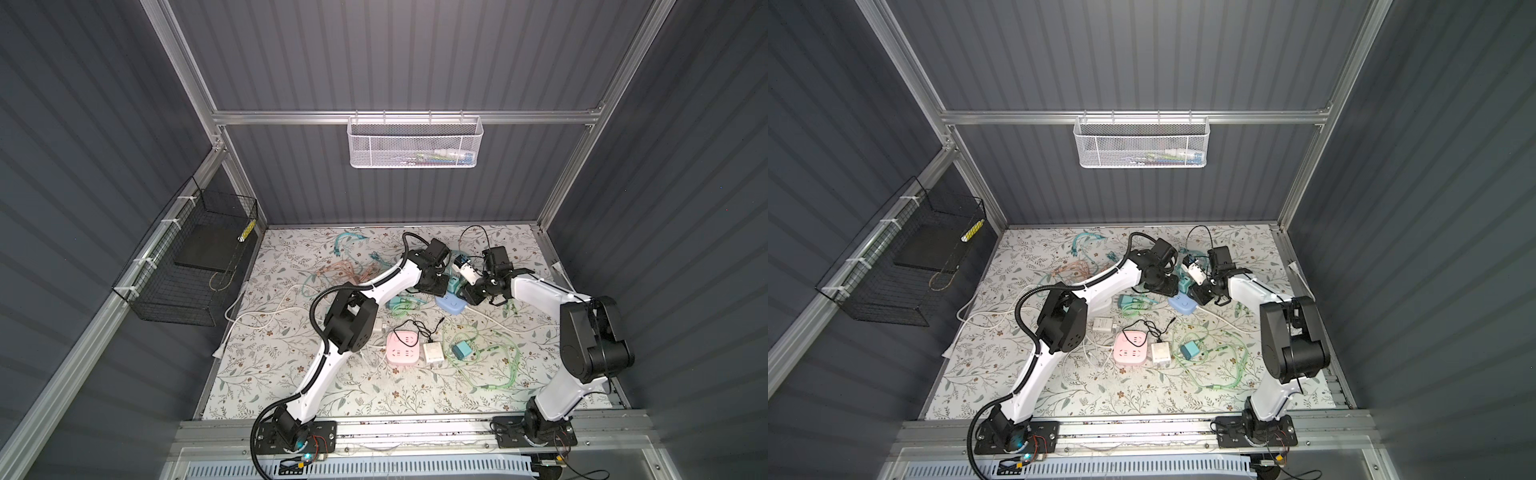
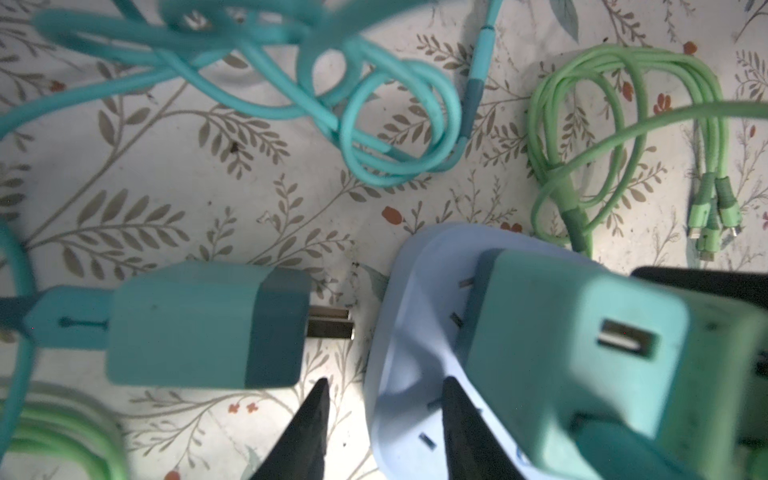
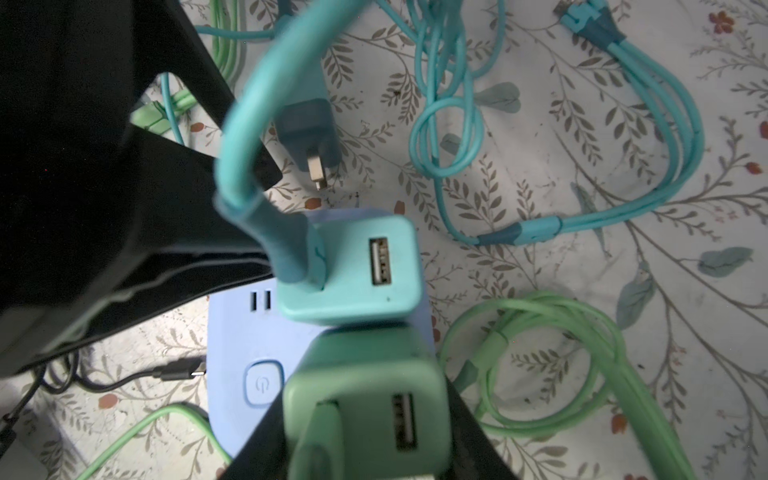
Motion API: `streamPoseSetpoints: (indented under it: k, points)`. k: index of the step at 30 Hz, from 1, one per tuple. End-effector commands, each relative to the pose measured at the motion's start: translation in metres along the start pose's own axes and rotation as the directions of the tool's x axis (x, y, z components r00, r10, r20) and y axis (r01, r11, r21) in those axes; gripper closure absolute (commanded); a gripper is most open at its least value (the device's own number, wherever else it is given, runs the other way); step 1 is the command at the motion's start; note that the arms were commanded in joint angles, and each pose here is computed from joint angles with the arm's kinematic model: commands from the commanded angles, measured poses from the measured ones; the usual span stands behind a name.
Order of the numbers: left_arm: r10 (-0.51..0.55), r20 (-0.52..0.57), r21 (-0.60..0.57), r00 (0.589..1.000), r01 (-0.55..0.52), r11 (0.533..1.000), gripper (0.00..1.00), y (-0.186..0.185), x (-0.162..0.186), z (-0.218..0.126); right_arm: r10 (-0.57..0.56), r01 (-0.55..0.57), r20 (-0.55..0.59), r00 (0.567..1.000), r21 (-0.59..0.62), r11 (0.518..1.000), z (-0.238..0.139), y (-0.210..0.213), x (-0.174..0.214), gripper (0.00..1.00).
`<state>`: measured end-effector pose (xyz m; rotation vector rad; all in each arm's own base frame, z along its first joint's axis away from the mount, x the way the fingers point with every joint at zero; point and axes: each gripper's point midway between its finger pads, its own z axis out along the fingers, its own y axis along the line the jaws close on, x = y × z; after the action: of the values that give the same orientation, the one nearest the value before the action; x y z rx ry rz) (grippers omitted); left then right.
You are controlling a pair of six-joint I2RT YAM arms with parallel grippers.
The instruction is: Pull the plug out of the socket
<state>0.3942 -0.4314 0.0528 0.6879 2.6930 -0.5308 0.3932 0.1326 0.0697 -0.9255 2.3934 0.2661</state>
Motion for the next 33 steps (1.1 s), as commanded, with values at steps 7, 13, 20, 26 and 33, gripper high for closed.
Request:
streamPoseSetpoints:
  k: [7, 13, 20, 26, 33]
  points:
    - [0.026, -0.171, -0.121, 0.985, -0.048, 0.991, 0.56, 0.024, 0.051, 0.03, -0.042, 0.042, 0.057, 0.997, 0.005, 0.999, 0.002, 0.008, -0.035, 0.85]
    - [0.071, -0.216, -0.201, 0.974, -0.115, 0.973, 0.57, 0.031, 0.062, 0.034, -0.027, 0.026, 0.06, 0.998, 0.012, 1.0, -0.003, 0.006, -0.048, 0.85]
    - [0.074, -0.218, -0.228, 0.973, -0.125, 0.966, 0.58, 0.036, 0.065, 0.034, -0.017, 0.015, 0.031, 0.999, 0.054, 0.998, -0.011, 0.001, -0.044, 0.86]
    - [0.064, -0.199, -0.191, 0.978, -0.103, 0.976, 0.58, 0.029, 0.064, 0.035, 0.004, -0.005, 0.007, 1.0, 0.081, 0.997, -0.012, -0.005, -0.029, 0.86]
    - [0.018, -0.158, -0.128, 0.987, -0.039, 0.991, 0.55, 0.024, 0.059, 0.031, 0.13, -0.133, 0.047, 0.99, 0.084, 0.988, -0.025, -0.016, -0.02, 0.82]
